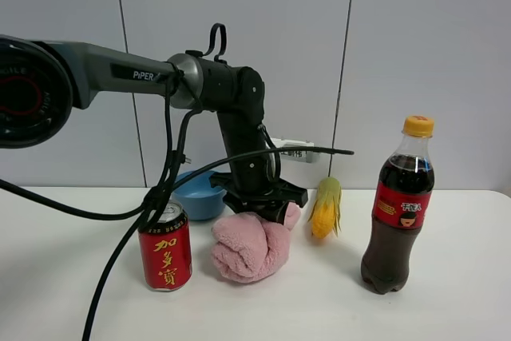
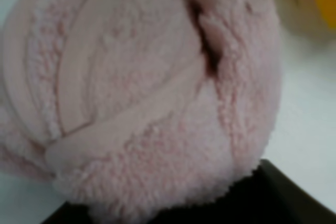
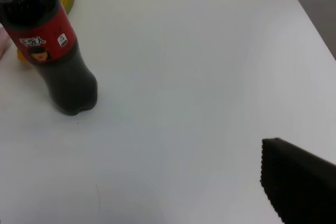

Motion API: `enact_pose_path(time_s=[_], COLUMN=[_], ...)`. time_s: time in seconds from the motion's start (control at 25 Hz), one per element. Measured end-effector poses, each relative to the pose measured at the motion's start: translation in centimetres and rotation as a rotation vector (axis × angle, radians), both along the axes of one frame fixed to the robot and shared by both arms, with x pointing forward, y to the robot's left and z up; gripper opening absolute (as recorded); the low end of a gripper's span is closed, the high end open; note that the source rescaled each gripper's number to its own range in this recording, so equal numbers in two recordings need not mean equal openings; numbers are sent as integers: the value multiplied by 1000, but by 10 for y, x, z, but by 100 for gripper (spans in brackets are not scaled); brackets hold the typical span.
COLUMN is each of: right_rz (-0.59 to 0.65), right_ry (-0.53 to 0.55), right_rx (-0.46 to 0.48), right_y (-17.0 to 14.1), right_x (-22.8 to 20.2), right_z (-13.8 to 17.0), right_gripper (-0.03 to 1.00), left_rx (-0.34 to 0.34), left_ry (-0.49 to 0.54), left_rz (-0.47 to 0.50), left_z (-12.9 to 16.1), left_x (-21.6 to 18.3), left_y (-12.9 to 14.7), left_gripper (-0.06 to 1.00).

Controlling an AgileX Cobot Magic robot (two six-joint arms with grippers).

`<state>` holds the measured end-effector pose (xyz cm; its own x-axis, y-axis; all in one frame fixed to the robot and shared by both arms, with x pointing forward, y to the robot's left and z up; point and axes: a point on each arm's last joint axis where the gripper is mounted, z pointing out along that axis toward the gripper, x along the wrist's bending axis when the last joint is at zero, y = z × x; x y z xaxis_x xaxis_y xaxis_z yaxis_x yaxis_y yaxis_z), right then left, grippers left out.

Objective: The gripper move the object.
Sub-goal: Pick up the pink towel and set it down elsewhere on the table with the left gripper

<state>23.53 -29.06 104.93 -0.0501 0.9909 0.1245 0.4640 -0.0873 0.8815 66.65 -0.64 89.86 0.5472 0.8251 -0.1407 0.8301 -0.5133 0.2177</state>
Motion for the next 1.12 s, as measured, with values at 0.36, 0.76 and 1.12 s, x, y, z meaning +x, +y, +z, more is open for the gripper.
enact_pose_path(time_s=[0.36, 0.76, 1.12], right_rz=[0, 0, 0], right_ry=[0, 0, 0], right_rx=[0, 0, 0], right_y=[0, 0, 0], right_x=[0, 0, 0], right_z=[0, 0, 0], right_gripper=[100, 100, 100], left_rx=[-140, -105, 1], left_ry=[-191, -523, -572], left_rz=[-24, -130, -261], left_z=[99, 223, 273], left_x=[7, -15, -66], left_y=[-12, 19, 60], left_gripper=[1, 1, 1])
